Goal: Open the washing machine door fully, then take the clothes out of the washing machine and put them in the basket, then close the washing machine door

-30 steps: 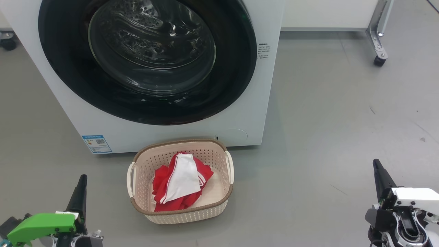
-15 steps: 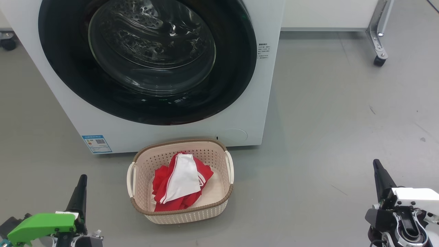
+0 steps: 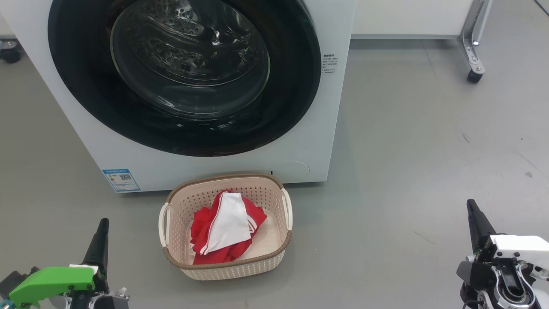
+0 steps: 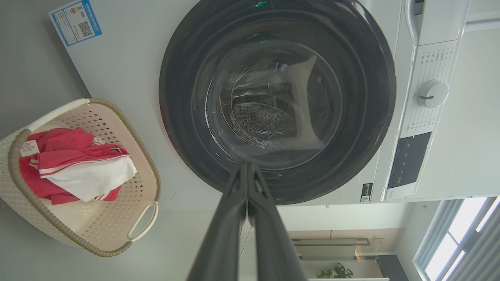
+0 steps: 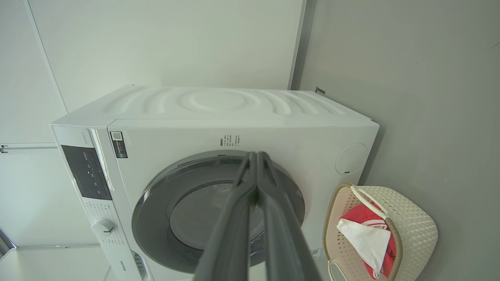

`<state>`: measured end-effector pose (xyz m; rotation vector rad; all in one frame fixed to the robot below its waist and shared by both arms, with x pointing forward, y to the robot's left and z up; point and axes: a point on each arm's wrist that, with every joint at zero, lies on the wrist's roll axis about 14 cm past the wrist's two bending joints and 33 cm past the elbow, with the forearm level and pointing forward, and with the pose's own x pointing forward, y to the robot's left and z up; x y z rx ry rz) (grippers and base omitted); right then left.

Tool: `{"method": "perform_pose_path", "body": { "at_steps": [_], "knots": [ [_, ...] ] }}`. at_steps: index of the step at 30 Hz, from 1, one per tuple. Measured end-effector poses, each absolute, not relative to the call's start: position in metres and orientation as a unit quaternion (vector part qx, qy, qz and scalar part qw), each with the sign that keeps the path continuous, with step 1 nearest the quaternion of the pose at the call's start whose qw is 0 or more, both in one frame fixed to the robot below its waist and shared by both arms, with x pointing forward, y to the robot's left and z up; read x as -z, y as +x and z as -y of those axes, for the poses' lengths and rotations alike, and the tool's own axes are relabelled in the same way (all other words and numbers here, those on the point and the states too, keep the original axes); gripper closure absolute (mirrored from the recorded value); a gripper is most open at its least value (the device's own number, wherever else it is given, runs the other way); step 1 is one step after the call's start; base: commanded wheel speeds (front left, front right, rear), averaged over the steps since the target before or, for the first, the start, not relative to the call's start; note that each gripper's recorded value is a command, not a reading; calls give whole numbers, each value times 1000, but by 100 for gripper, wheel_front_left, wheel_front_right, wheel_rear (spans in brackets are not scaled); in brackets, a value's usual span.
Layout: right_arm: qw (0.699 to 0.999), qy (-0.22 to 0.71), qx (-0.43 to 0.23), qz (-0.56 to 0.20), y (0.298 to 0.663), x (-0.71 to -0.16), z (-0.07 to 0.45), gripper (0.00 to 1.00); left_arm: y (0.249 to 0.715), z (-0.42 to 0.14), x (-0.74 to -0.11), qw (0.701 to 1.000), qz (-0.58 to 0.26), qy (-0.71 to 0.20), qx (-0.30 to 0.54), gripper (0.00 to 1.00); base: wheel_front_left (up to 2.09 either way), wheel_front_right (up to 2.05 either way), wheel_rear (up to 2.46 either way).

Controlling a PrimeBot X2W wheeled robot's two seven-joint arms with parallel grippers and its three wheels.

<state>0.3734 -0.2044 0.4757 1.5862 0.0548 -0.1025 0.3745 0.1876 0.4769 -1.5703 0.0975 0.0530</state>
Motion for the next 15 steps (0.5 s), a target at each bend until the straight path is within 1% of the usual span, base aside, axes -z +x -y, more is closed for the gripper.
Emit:
{"method": "perform_pose_path", "body": {
  "at_steps": [15],
  "knots": [
    [700, 712, 46, -24, 373, -476, 205, 100, 375, -188, -477, 706, -44, -707, -24, 100, 0, 0, 0]
  ]
}}
